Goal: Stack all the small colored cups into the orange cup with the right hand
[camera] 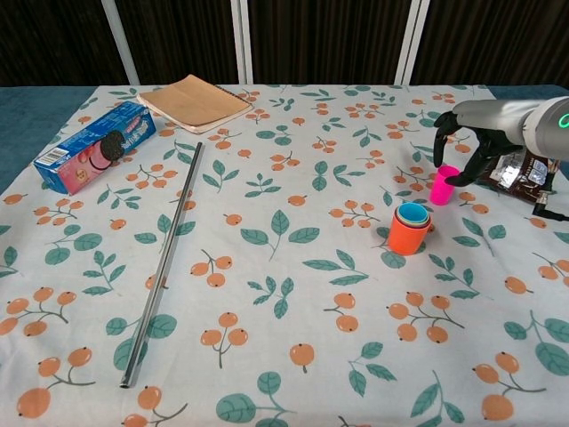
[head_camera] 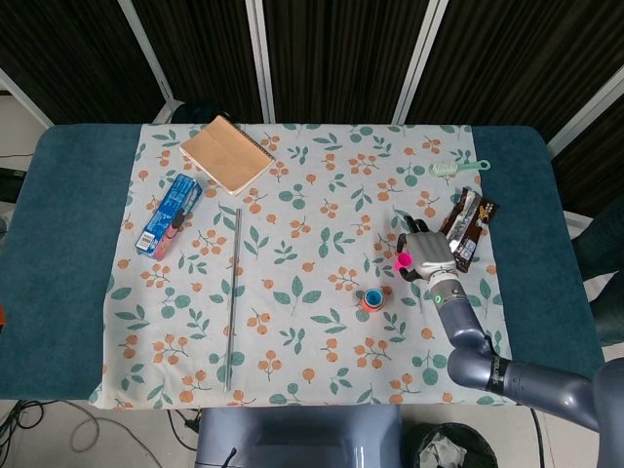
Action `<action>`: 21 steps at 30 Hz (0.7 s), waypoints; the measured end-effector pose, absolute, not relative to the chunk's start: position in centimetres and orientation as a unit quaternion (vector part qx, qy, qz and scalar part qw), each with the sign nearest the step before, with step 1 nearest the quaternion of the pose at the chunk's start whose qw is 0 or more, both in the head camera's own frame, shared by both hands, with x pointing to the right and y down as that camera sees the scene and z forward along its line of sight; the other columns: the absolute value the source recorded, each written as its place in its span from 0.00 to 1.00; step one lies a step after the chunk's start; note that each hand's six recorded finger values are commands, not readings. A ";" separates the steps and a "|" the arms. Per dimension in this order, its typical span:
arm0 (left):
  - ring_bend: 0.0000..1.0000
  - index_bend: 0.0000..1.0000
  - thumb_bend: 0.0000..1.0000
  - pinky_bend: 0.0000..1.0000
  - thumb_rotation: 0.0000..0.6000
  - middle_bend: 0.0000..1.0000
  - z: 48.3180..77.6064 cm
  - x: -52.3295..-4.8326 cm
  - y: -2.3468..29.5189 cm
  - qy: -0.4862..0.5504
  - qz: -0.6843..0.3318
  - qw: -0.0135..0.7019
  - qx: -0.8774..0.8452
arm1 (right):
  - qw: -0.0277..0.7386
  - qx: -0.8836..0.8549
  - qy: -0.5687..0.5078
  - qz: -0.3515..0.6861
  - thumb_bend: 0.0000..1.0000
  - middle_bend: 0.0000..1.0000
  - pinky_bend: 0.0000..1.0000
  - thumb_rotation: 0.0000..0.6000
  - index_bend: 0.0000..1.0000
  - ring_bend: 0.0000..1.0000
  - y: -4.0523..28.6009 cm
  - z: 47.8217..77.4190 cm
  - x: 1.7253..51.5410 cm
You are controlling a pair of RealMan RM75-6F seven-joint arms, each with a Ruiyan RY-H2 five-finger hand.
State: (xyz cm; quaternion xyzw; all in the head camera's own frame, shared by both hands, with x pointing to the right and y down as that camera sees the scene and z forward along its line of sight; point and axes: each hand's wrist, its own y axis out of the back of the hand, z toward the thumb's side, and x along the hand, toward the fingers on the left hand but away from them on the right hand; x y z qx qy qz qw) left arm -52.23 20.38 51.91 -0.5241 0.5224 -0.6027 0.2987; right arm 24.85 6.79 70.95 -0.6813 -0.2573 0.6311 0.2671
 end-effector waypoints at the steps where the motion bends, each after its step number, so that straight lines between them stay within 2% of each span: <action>1: 0.01 0.17 0.41 0.13 1.00 0.03 51.9 -52.2 20.4 0.522 -0.603 0.299 -0.524 | 0.267 -0.681 -0.257 0.631 0.41 0.00 0.96 1.00 0.43 0.08 6.8 71.0 24.8; 21: 0.01 0.17 0.41 0.13 1.00 0.03 51.9 -52.3 20.4 0.523 -0.604 0.299 -0.523 | 0.264 -0.682 -0.257 0.631 0.41 0.00 1.00 1.00 0.44 0.08 6.8 71.6 24.6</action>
